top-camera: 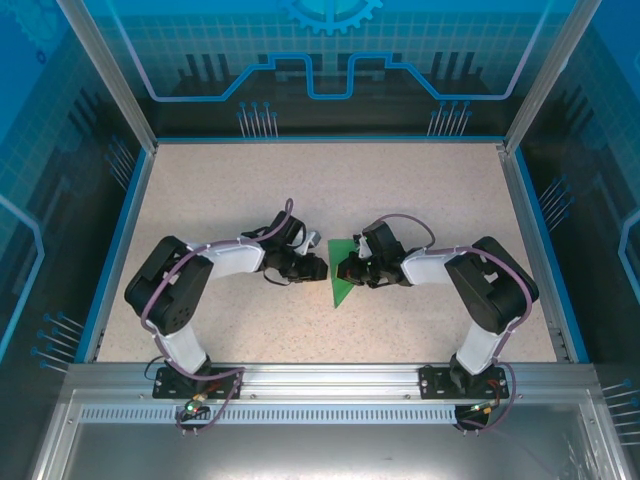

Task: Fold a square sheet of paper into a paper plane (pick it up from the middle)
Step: Third fold the triangle at the center of the table.

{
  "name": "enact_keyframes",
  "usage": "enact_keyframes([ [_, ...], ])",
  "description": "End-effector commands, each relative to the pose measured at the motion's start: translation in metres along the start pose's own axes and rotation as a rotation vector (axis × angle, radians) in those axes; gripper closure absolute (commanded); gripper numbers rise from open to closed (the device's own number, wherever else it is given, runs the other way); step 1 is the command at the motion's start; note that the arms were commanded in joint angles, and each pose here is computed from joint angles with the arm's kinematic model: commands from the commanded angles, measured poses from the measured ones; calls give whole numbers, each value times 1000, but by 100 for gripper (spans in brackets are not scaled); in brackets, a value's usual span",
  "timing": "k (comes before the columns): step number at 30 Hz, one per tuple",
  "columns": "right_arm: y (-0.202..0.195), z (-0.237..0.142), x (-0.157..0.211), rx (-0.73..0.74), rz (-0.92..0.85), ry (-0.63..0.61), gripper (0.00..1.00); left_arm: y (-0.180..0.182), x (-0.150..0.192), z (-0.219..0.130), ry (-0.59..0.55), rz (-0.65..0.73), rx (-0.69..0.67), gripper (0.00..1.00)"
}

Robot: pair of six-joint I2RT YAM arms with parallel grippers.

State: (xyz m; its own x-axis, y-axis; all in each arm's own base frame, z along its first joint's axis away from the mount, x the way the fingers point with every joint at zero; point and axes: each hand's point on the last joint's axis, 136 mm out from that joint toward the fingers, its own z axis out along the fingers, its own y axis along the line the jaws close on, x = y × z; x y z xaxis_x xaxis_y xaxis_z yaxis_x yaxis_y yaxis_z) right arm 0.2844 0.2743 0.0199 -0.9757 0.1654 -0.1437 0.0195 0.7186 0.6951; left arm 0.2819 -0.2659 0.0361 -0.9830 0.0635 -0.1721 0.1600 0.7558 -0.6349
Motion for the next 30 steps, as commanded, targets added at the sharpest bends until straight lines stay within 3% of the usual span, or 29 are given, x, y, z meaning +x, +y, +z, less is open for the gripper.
enact_keyframes([
  [1,3,1,1,19,-28,4,95,-5,-1,-6,-24,3,5,68],
  [30,-12,1,-1,39,51,-33,95,-17,16,19,18,30,1,69],
])
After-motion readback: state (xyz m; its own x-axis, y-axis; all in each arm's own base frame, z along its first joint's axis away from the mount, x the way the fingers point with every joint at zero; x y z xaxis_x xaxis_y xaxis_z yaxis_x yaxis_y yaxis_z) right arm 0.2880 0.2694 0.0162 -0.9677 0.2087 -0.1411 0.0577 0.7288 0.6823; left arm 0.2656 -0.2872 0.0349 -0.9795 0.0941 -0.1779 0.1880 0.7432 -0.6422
